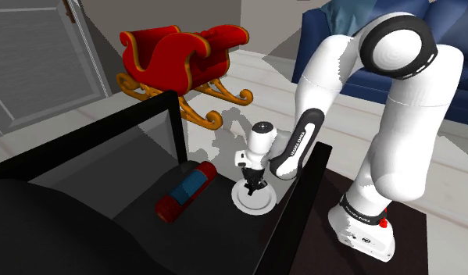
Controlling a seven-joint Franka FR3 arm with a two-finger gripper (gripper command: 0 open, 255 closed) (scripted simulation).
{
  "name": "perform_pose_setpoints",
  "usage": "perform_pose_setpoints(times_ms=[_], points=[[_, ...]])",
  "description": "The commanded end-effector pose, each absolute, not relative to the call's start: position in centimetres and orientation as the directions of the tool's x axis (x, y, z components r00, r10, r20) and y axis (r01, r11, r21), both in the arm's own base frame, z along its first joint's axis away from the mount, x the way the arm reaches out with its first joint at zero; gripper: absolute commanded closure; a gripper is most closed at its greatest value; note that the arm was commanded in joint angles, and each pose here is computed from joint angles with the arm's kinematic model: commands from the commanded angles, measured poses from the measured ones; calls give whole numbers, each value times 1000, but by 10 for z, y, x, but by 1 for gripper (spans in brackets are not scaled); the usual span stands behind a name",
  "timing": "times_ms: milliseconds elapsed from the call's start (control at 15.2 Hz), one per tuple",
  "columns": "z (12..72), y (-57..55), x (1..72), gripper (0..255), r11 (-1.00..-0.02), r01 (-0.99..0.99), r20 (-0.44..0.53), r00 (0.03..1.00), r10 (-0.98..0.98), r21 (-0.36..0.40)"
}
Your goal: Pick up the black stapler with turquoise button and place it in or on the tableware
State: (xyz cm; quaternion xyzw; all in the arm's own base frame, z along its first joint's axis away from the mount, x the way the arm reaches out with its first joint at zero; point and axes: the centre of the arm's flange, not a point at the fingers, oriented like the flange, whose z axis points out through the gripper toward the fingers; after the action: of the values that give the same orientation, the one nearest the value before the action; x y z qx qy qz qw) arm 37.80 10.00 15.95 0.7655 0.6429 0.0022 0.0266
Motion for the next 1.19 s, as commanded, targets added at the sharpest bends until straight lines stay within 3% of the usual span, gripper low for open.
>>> perform_pose_setpoints(times_ms=[0,396,462,726,1122], points=[[149,100,367,255,-157,987,-43,157,987,19],[149,100,367,255,-157,987,-43,157,987,19],[145,99,366,0,-157,987,-43,157,987,19],[143,104,370,0,-157,987,-43,158,987,19],[199,102,367,0,-157,987,-43,157,987,19]])
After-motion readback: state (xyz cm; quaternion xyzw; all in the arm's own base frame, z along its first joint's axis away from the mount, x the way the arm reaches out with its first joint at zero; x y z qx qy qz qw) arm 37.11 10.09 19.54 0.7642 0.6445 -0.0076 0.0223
